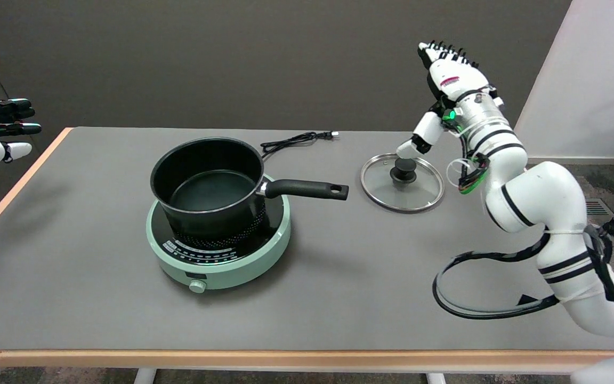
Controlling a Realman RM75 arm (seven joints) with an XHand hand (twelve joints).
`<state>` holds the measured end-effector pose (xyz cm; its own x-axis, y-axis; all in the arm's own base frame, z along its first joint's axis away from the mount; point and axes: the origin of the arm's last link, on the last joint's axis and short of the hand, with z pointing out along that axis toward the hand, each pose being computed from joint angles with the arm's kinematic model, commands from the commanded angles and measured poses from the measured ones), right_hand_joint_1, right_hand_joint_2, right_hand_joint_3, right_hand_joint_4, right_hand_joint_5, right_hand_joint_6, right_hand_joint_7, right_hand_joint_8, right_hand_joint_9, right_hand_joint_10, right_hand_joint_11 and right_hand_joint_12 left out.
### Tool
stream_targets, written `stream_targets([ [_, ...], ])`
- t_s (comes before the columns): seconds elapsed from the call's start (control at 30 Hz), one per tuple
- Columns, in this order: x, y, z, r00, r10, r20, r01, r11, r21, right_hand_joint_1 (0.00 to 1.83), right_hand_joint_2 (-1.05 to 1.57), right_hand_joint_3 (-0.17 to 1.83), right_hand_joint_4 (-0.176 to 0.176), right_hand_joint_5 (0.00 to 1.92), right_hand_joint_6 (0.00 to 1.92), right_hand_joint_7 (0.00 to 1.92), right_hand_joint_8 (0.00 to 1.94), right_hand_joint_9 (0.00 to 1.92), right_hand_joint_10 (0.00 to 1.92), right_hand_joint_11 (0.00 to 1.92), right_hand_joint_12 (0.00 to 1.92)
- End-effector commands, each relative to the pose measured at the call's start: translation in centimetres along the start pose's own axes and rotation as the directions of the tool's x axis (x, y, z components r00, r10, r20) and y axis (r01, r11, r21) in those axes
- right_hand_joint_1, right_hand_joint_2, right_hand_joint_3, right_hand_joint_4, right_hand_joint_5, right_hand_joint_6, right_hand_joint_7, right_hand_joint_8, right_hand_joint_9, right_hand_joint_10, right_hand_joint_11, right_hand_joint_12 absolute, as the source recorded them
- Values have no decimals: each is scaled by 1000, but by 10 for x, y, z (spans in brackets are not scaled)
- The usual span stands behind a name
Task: Pick up the pot lid.
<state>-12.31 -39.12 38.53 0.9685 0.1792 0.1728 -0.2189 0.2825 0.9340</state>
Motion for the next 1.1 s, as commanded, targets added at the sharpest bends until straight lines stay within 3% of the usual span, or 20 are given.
stream_targets([
  [0.03, -4, 25, -5, 1000, 6, 19, -6, 1000, 17, 1217, -666, 1153, -61, 41, 41, 41, 41, 41, 41, 41, 41],
  [0.57, 0, 26, -7, 1000, -10, 22, 9, 999, 36, 1207, -673, 1167, -48, 38, 38, 38, 38, 38, 38, 38, 38],
  [1.1, -48, 28, -7, 983, -75, 167, 73, 997, 19, 1212, -670, 1140, -64, 39, 39, 39, 39, 39, 39, 39, 39],
])
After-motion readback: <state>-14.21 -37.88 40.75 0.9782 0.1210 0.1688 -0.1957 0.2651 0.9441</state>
